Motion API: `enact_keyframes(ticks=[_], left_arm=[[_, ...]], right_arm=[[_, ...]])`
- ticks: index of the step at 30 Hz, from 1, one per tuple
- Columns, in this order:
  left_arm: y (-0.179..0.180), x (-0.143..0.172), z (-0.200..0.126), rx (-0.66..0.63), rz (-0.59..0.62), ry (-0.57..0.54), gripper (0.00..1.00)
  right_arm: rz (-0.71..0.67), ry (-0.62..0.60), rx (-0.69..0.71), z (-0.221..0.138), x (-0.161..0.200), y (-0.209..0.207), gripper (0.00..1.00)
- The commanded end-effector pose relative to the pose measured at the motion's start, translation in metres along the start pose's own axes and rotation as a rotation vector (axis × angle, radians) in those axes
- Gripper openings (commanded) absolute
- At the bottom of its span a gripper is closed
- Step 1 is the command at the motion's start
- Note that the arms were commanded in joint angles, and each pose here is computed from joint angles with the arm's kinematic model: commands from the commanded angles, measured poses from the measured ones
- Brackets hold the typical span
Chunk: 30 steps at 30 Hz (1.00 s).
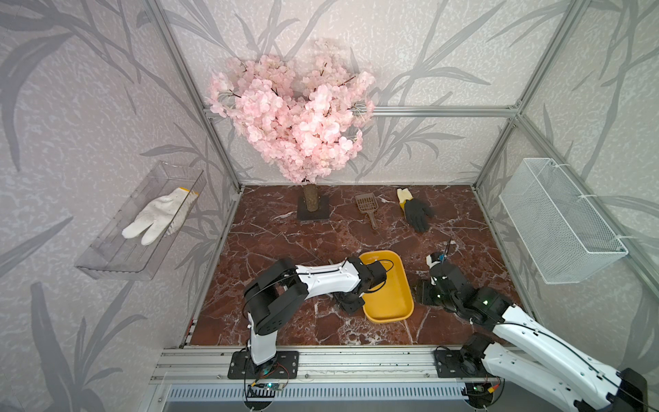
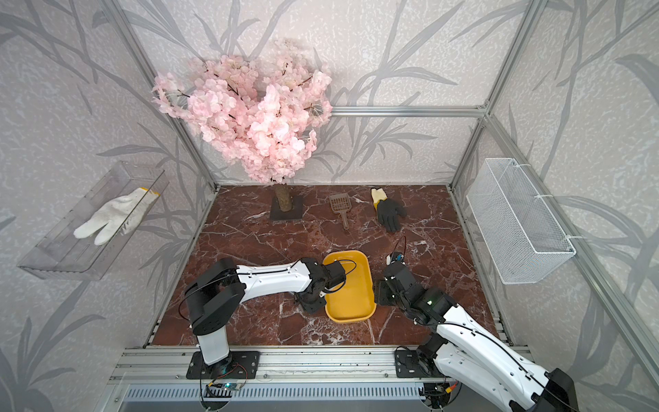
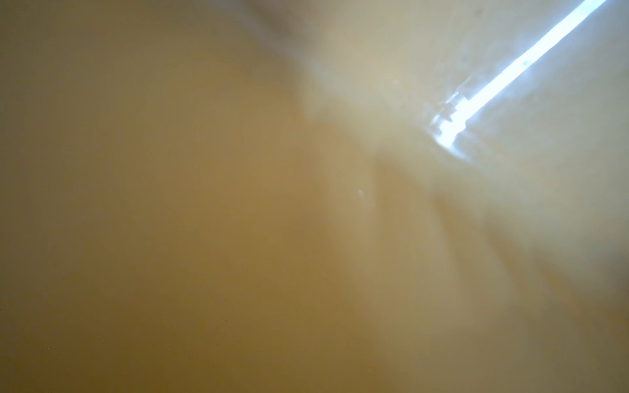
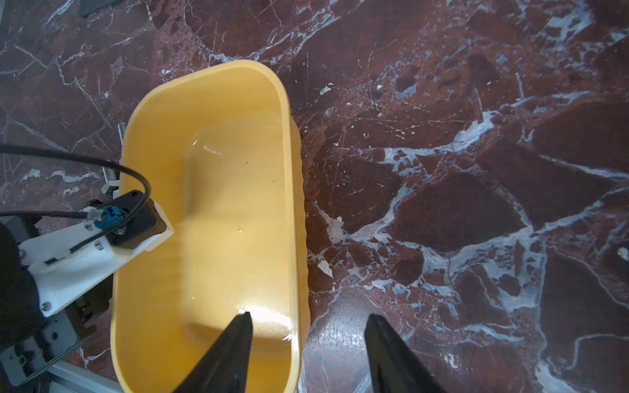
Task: Take the screw protection sleeves out of the storage box
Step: Pick up the bolt at the center of the board.
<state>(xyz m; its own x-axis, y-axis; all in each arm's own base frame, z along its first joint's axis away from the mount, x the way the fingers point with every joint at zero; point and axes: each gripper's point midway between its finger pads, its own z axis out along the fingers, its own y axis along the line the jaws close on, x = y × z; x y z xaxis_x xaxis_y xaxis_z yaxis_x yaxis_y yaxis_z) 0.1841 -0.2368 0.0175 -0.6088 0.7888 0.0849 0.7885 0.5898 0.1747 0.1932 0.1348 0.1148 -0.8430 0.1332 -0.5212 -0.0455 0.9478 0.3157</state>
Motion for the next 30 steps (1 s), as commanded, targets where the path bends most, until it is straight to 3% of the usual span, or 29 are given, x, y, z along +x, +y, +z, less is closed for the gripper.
enact_keyframes(ticks=[1,13,16,20,23,30], left_arm=[[0.000,-0.009,-0.012,0.025,-0.016,-0.035,0.16],[0.013,-0.020,-0.095,0.222,-0.287,-0.367,0.11],[0.021,-0.015,-0.123,0.294,-0.402,-0.483,0.10],[0.029,-0.016,-0.168,0.466,-0.608,-0.725,0.11],[0.029,-0.016,-0.193,0.603,-0.727,-0.861,0.12],[0.031,-0.020,-0.202,0.768,-0.910,-0.951,0.11]], right_arm=[[-0.003,-0.037,-0.008,-0.006,-0.012,0.007,0.57],[0.008,-0.094,-0.050,-0.020,-0.021,0.012,0.58],[-0.008,-0.099,-0.175,-0.029,-0.023,0.033,0.59],[-0.063,-0.026,-0.521,-0.042,-0.012,0.096,0.61],[-0.117,0.006,-0.699,-0.049,-0.001,0.132,0.62],[-0.246,0.070,-0.801,-0.046,0.027,0.172,0.68]])
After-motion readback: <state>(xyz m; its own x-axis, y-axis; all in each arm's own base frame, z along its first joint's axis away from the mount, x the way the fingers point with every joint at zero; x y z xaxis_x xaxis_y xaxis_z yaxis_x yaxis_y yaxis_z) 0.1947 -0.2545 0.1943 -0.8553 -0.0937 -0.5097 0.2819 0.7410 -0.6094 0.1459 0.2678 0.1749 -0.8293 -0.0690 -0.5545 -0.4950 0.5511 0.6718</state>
